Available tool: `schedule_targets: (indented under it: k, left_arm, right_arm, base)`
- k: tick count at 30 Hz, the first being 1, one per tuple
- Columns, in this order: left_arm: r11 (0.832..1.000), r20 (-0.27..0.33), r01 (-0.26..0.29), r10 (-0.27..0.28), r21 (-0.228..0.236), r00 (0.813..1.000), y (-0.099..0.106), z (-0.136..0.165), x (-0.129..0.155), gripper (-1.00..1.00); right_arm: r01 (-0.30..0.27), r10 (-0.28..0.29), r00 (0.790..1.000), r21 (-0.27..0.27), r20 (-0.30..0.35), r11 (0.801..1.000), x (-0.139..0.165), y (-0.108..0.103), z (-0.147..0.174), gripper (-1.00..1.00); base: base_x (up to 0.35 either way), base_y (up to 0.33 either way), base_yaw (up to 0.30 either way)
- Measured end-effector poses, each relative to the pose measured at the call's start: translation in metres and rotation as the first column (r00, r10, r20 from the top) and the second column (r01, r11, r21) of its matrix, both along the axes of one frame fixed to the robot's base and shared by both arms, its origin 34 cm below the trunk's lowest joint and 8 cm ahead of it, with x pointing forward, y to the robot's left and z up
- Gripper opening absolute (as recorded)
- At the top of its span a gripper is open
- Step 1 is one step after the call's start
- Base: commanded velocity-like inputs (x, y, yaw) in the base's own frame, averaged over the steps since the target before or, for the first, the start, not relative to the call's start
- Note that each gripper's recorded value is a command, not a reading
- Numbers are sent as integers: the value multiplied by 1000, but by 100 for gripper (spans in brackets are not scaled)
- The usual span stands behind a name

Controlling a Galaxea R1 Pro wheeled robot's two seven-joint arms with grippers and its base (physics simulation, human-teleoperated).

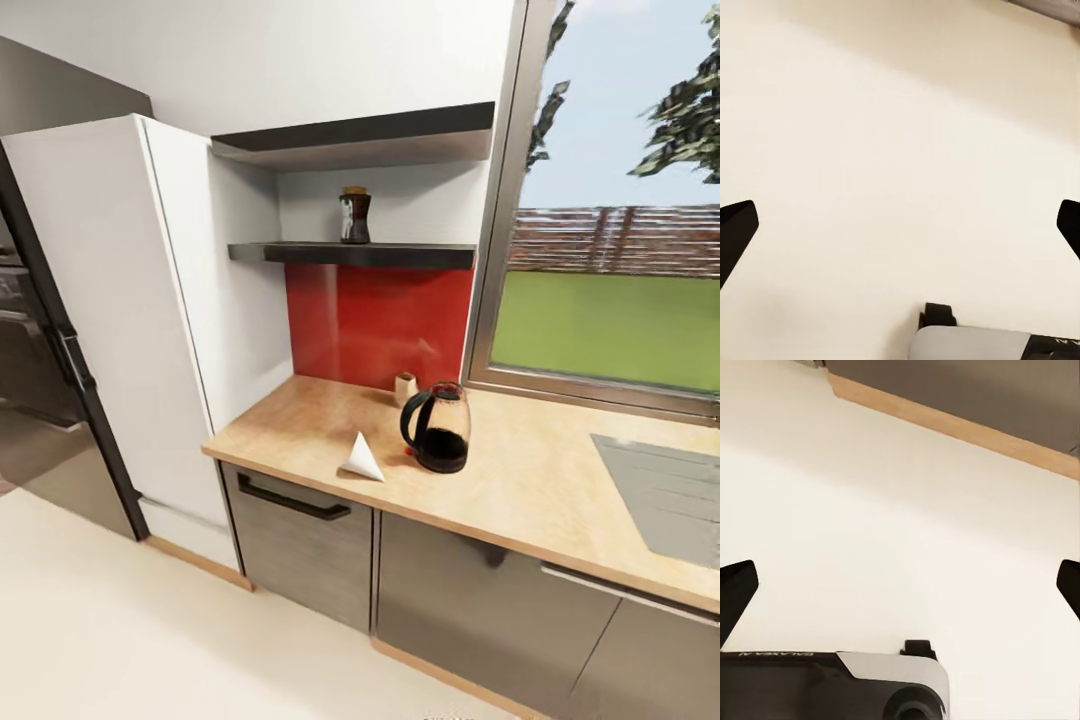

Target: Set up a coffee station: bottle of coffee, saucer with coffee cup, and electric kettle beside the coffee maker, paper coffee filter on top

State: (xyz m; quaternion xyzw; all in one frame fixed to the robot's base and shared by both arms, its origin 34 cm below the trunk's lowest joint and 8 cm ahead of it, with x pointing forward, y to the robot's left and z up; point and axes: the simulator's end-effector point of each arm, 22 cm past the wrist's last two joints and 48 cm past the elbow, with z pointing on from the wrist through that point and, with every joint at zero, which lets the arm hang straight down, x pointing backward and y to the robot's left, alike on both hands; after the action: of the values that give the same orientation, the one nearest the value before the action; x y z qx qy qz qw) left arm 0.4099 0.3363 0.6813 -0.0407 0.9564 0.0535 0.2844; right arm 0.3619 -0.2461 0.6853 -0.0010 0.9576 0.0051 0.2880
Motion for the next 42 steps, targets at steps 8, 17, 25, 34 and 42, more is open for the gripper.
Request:
schedule_targets:
  k: [8,17,25,34,42]
  left_arm:
    - [1000,0,0,0,0,1000,0,0,0,100]
    - [1000,0,0,0,0,1000,0,0,0,100]
    - [1000,0,0,0,0,1000,0,0,0,100]
    - [1000,0,0,0,0,1000,0,0,0,100]
    - [1000,0,0,0,0,1000,0,0,0,100]
  right_arm:
    - [0,0,1000,0,0,1000,0,0,0,100]
    - [0,0,1000,0,0,1000,0,0,0,100]
    - [-1,1,1000,-1,0,1000,0,0,0,100]
    - [-7,7,1000,-5,0,1000,0,0,0,100]
    - [-7,7,1000,-5,1,1000,0,1,0,100]
  base:
    - [3,322,-297]
    - [0,322,-297]
    - [18,322,-277]
    - [87,322,-42]
    - [49,322,-1]
